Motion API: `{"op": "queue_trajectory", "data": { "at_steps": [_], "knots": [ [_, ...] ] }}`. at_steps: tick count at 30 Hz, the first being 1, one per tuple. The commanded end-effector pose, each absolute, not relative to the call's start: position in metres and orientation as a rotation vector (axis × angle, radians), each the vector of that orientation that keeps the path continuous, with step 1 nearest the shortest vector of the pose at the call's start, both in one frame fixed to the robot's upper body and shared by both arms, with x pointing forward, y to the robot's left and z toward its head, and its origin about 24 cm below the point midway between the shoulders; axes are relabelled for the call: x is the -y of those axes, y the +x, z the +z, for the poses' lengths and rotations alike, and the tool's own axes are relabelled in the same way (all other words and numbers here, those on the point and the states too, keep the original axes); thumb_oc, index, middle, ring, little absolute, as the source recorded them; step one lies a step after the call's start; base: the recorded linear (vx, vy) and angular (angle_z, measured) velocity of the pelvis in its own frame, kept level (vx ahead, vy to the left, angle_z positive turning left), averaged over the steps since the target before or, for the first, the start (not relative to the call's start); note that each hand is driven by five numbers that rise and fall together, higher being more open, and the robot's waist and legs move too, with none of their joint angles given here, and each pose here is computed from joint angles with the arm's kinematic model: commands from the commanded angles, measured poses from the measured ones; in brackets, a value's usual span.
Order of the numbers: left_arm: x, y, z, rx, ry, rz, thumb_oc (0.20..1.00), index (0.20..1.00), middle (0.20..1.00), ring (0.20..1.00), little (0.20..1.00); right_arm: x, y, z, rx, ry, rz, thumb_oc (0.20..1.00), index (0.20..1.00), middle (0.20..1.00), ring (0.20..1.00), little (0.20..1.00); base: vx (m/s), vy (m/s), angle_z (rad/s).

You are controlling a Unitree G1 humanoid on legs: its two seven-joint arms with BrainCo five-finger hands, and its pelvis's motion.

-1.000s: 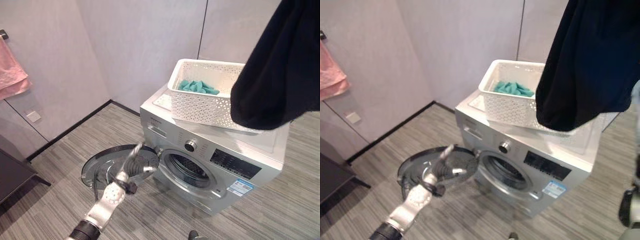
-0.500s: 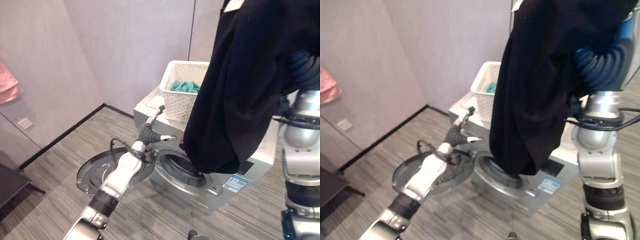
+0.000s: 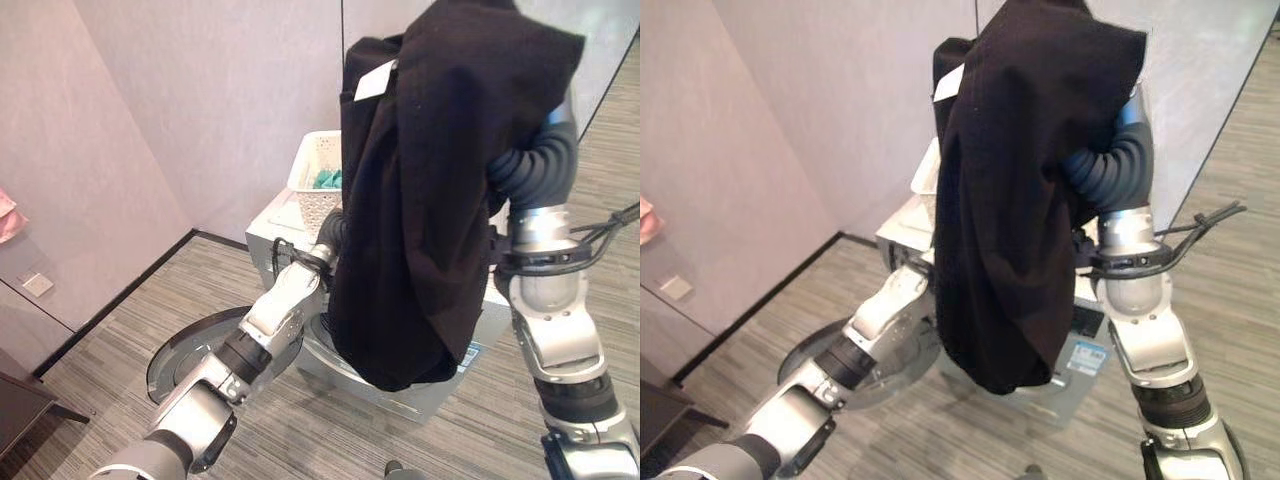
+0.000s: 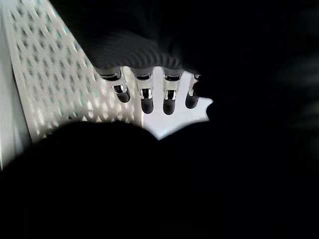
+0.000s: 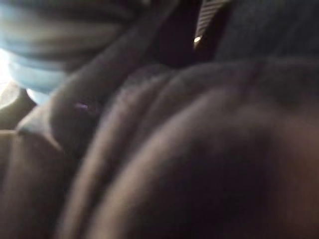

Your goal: Grab the laundry basket,head to the washer,open it,put in the laundry and shut it.

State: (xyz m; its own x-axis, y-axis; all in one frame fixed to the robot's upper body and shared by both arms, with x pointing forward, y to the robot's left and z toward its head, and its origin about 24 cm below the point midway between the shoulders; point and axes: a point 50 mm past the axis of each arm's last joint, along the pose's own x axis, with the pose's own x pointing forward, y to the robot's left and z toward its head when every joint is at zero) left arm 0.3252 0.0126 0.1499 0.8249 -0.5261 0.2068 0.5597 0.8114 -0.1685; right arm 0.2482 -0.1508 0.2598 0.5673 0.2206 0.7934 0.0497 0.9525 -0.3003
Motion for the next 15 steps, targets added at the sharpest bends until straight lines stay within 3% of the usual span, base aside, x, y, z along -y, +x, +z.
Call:
{"op": "queue_trajectory", "data": {
  "at_steps": [1, 15],
  "knots": [
    [0.005, 0.331, 0.171, 0.193, -0.226, -0.65, 1.0, 1.0, 1.0, 1.0, 1.0, 0.142, 0.243, 0.261, 0.984, -0.222, 0.188, 0.2, 0.2, 0.2, 0.2, 0.2, 0.0, 0.0, 0.0],
    [0.017, 0.332, 0.181, 0.152, -0.556, -0.613, 1.0, 1.0, 1.0, 1.0, 1.0, 0.106, 0.249, 0.222, 0.805, -0.117, 0.41, 0.2, 0.2, 0.2, 0.2, 0.2, 0.0, 0.0, 0.0]
  ]
}}
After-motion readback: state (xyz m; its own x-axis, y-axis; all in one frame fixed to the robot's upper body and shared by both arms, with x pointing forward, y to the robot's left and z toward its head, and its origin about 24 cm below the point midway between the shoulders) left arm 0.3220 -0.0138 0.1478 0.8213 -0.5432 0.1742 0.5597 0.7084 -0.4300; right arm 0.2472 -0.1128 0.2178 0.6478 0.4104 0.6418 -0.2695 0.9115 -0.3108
